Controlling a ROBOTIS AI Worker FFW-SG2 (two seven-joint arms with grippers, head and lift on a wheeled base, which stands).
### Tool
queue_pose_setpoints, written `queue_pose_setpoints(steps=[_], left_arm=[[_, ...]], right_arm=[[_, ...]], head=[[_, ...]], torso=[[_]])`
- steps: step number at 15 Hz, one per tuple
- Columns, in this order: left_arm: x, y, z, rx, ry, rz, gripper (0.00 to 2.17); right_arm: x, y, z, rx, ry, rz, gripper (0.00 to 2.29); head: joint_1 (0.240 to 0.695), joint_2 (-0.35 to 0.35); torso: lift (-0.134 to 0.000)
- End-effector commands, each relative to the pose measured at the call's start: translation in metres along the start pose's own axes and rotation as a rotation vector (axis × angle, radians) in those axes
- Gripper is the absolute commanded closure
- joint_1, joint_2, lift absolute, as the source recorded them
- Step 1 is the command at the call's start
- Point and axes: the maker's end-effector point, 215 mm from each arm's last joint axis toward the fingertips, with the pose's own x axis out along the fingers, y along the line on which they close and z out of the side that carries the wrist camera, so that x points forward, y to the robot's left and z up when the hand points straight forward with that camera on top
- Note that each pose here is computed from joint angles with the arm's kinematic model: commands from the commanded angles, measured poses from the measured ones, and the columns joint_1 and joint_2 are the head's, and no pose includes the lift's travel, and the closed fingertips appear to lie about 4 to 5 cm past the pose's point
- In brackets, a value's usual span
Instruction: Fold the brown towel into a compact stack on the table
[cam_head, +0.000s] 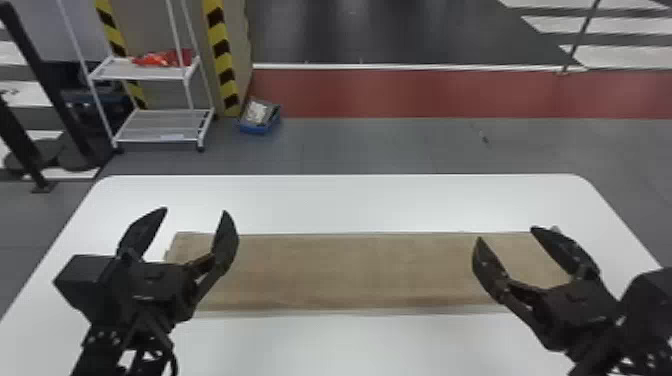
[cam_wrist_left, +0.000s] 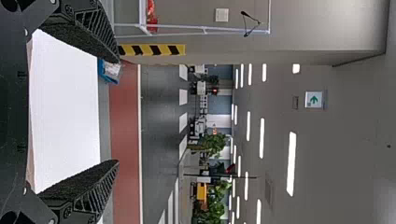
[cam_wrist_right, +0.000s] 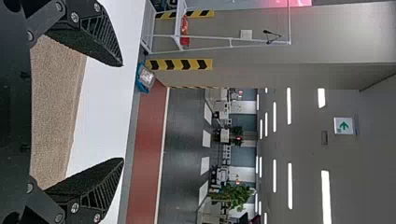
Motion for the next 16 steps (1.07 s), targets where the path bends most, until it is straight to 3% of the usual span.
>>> queue_pose_setpoints(steps=[1,16], left_arm=[[-0.0004,0.0003,-0.0005,-0.004,0.002,0.001,0.13],[0.0001,0.0056,-0.0095,0.007,0.017,0.010,0.13]], right_arm=[[0.0002,0.0007,0.0003,0.005,-0.001,-0.001,0.18],[0.0006,0.0077,-0.0055,0.005,0.007,0.015,0.21]], head=[[0.695,-0.010],[0.695,-0.007]], torso=[[-0.125],[-0.125]])
